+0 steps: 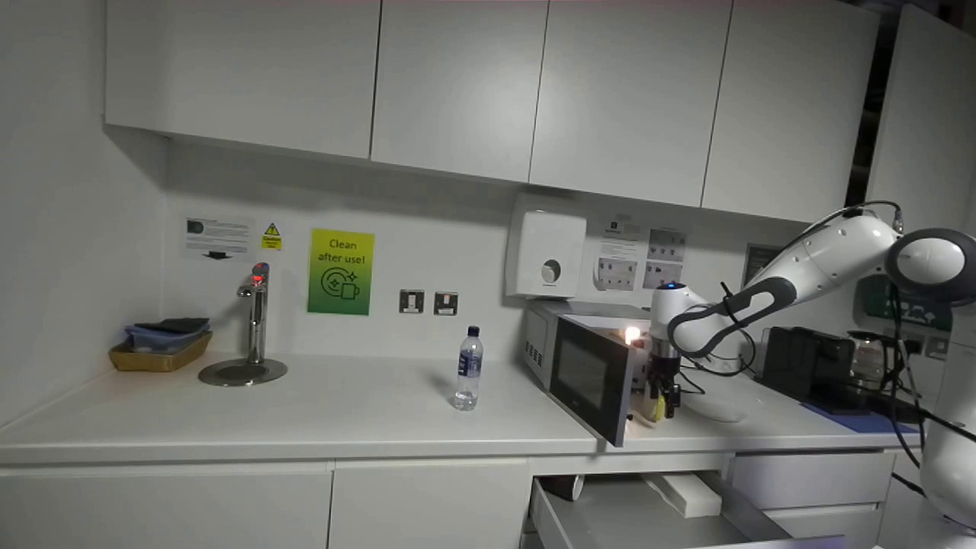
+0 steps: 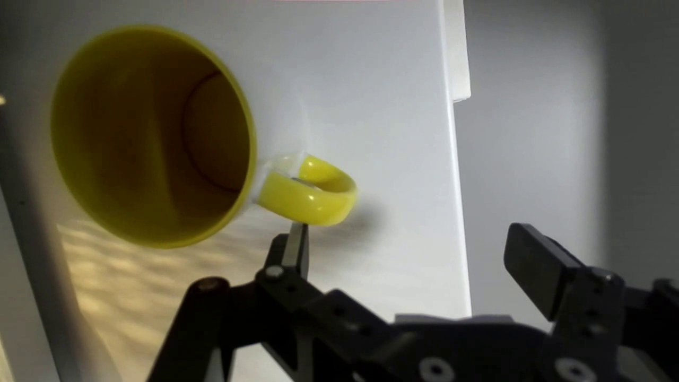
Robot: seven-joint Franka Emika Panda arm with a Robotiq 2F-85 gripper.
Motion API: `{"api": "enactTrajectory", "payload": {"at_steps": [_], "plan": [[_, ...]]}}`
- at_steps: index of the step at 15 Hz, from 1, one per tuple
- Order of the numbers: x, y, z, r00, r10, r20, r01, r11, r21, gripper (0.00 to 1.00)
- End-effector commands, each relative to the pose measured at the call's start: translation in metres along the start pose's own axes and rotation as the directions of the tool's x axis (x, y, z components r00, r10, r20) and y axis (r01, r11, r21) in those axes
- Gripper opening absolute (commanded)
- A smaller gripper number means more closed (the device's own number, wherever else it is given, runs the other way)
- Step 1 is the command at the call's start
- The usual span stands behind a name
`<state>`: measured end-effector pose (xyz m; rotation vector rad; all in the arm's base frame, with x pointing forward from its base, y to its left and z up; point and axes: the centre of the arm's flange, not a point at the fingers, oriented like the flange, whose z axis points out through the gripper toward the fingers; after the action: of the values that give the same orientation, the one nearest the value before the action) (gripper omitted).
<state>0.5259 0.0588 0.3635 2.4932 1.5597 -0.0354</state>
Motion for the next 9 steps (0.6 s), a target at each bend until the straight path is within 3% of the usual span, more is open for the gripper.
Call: {"api": "enactTrajectory", "payload": {"at_steps": [1,9], "plan": [[-0.026,-0.017,-0.009,1.0,-0.002,0.027,0.002,1.0,-0.003,1.0],[-0.052,-0.026,-0.007,0.998,0.019,0.065,-0.019,1.0,0.004,1.0]]}}
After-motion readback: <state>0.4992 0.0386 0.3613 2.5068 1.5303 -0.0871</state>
